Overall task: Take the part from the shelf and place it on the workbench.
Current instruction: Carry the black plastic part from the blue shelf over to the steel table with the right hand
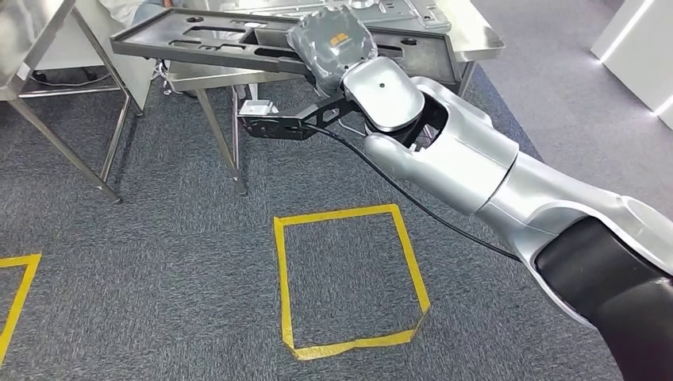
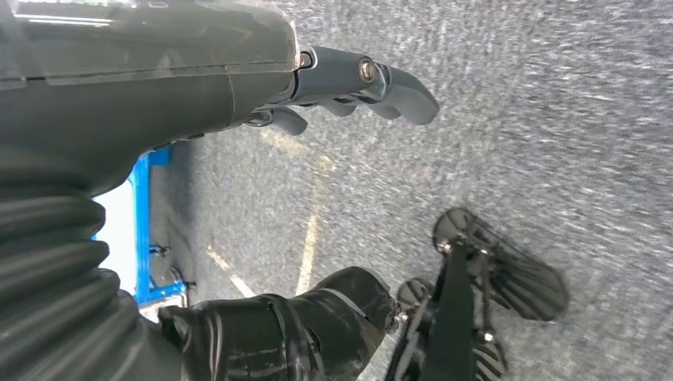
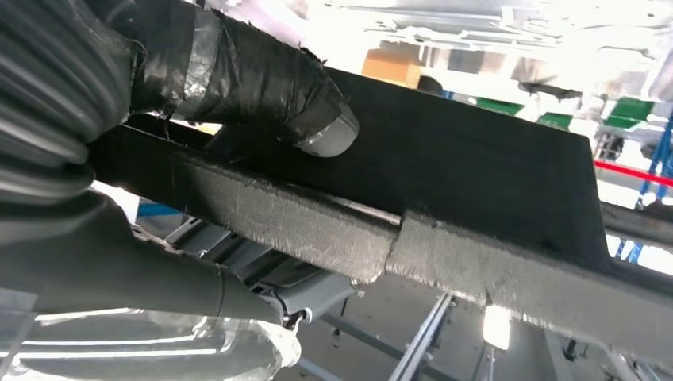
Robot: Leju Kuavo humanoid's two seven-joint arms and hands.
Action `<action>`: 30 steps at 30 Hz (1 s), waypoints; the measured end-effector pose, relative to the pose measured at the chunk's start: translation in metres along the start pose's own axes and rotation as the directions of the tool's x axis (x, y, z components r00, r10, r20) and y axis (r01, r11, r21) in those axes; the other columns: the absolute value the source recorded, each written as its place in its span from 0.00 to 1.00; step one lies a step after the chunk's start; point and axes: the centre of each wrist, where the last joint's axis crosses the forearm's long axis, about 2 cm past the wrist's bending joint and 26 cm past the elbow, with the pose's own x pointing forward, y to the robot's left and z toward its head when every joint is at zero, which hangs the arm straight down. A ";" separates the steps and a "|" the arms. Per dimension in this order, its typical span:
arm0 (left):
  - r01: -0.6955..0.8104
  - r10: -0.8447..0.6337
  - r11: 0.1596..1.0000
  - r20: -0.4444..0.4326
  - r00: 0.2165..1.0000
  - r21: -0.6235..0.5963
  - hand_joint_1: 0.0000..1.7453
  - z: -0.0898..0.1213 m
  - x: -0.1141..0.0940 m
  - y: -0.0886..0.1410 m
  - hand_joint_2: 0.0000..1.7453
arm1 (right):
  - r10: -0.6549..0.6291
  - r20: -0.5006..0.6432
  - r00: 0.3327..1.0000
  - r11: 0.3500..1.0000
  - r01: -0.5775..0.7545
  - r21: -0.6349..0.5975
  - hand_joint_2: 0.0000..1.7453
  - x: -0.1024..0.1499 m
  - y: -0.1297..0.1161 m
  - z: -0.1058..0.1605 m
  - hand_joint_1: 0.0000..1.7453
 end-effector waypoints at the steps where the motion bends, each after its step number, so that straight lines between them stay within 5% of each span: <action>1: 0.002 -0.002 1.000 -0.002 1.000 0.002 0.00 0.000 0.000 0.000 1.00 | -0.001 0.002 1.000 1.000 0.001 -0.001 1.00 0.001 0.000 0.000 1.00; 30: 0.016 -0.016 1.000 0.010 1.000 0.011 0.00 -0.001 0.002 0.003 1.00 | -0.004 0.004 1.000 1.000 0.004 0.003 1.00 0.005 0.004 -0.003 1.00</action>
